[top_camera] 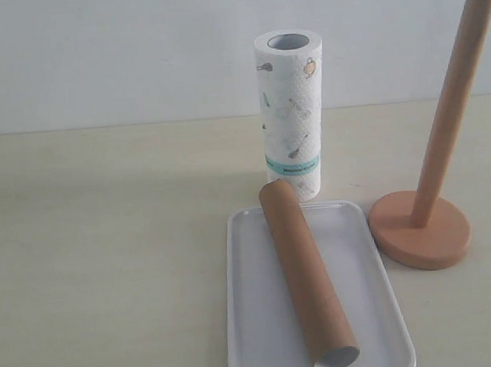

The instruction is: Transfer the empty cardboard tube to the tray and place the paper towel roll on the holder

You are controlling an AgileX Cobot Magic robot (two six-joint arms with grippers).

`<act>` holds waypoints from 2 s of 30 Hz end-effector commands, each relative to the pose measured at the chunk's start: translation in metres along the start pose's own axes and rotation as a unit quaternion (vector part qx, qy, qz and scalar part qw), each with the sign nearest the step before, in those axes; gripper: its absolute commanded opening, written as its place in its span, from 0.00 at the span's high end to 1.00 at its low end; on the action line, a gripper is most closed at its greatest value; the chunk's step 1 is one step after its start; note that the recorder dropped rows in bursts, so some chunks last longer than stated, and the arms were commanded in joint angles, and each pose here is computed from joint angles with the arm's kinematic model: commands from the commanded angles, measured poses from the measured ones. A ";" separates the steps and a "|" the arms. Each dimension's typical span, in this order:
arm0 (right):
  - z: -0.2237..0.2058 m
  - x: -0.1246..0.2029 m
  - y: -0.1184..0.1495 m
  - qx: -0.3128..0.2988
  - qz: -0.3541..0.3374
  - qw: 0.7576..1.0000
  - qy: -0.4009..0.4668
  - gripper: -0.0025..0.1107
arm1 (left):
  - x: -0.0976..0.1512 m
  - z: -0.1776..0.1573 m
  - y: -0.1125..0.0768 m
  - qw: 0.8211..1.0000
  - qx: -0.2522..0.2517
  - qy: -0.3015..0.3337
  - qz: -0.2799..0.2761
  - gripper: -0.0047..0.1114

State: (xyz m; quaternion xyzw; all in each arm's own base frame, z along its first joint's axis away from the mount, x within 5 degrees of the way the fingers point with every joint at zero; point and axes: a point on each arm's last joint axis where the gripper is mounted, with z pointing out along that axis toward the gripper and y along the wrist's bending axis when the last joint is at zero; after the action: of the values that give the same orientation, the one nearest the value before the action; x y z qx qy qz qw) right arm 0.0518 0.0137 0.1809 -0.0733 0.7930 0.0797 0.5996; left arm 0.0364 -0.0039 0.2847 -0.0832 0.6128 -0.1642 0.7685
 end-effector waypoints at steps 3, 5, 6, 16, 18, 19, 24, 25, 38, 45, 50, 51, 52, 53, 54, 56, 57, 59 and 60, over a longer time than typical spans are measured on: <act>0.000 -0.001 0.000 0.001 -0.001 1.000 -0.004 0.98 | -0.022 -0.003 -0.002 0.988 0.023 -0.122 -0.092 0.92; 0.000 -0.001 0.000 0.001 -0.001 1.000 -0.004 0.98 | -0.034 -0.007 -0.003 0.972 0.045 -0.192 -0.130 0.92; 0.000 -0.001 0.000 0.001 -0.001 1.000 -0.004 0.98 | -0.040 -0.010 -0.004 0.962 0.056 -0.226 -0.141 0.92; 0.000 -0.001 0.000 0.001 -0.001 1.000 -0.004 0.98 | -0.057 0.056 -0.015 0.973 0.064 -0.219 -0.042 0.92; 0.000 -0.001 0.000 0.001 -0.001 1.000 -0.004 0.98 | -0.053 0.083 -0.019 0.980 0.077 -0.181 0.005 0.92; 0.000 -0.001 0.000 0.001 -0.001 1.000 -0.004 0.98 | -0.049 0.093 -0.022 0.982 0.088 -0.166 0.028 0.92; 0.000 -0.001 0.000 0.001 -0.001 1.000 -0.004 0.98 | -0.005 0.146 -0.029 0.977 0.176 -0.045 0.112 0.92; 0.000 -0.001 0.000 0.001 -0.001 1.000 -0.004 0.98 | 0.006 0.152 -0.028 0.975 0.190 -0.025 0.108 0.92; 0.000 -0.001 0.000 0.001 -0.001 1.000 -0.004 0.98 | 0.147 0.206 -0.002 0.945 0.280 0.156 0.058 0.87; 0.000 -0.001 0.000 0.002 0.000 1.000 -0.004 0.98 | 0.183 0.235 -0.024 0.922 0.341 0.175 0.066 0.24; 0.000 -0.001 0.000 0.002 0.000 1.000 -0.004 0.98 | 0.201 0.263 -0.055 0.905 0.379 0.174 0.080 0.14; 0.000 -0.001 0.000 0.002 0.000 1.000 -0.004 0.98 | 0.204 0.269 -0.060 0.903 0.386 0.170 0.084 0.14; 0.000 -0.001 0.000 0.002 0.000 1.000 -0.004 0.98 | 0.206 0.273 -0.065 0.901 0.392 0.165 0.086 0.14; 0.000 -0.001 0.000 0.002 0.000 1.000 -0.004 0.98 | 0.209 0.279 -0.069 0.900 0.397 0.159 0.085 0.14; 0.000 -0.001 0.000 0.002 0.000 1.000 -0.004 0.98 | 0.212 0.285 -0.074 0.900 0.400 0.154 0.084 0.14; 0.000 -0.001 0.000 0.002 0.000 1.000 -0.004 0.98 | 0.221 0.293 -0.080 0.900 0.402 0.150 0.079 0.14; 0.000 -0.001 0.000 0.002 0.000 1.000 -0.004 0.98 | 0.225 0.296 -0.084 0.900 0.403 0.148 0.076 0.14; 0.000 -0.001 0.000 0.002 0.000 1.000 -0.004 0.98 | 0.233 0.303 -0.088 0.903 0.398 0.147 0.073 0.14; 0.000 -0.001 0.000 0.002 0.000 1.000 -0.004 0.98 | 0.238 0.306 -0.090 0.903 0.396 0.152 0.074 0.14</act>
State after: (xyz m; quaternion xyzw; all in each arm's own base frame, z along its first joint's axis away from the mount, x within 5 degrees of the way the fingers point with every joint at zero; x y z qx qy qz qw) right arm 0.0518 0.0137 0.1807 -0.0735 0.7936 0.0798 0.5986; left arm 0.3574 -0.1844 0.1761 0.3050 0.6017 -0.3516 0.6491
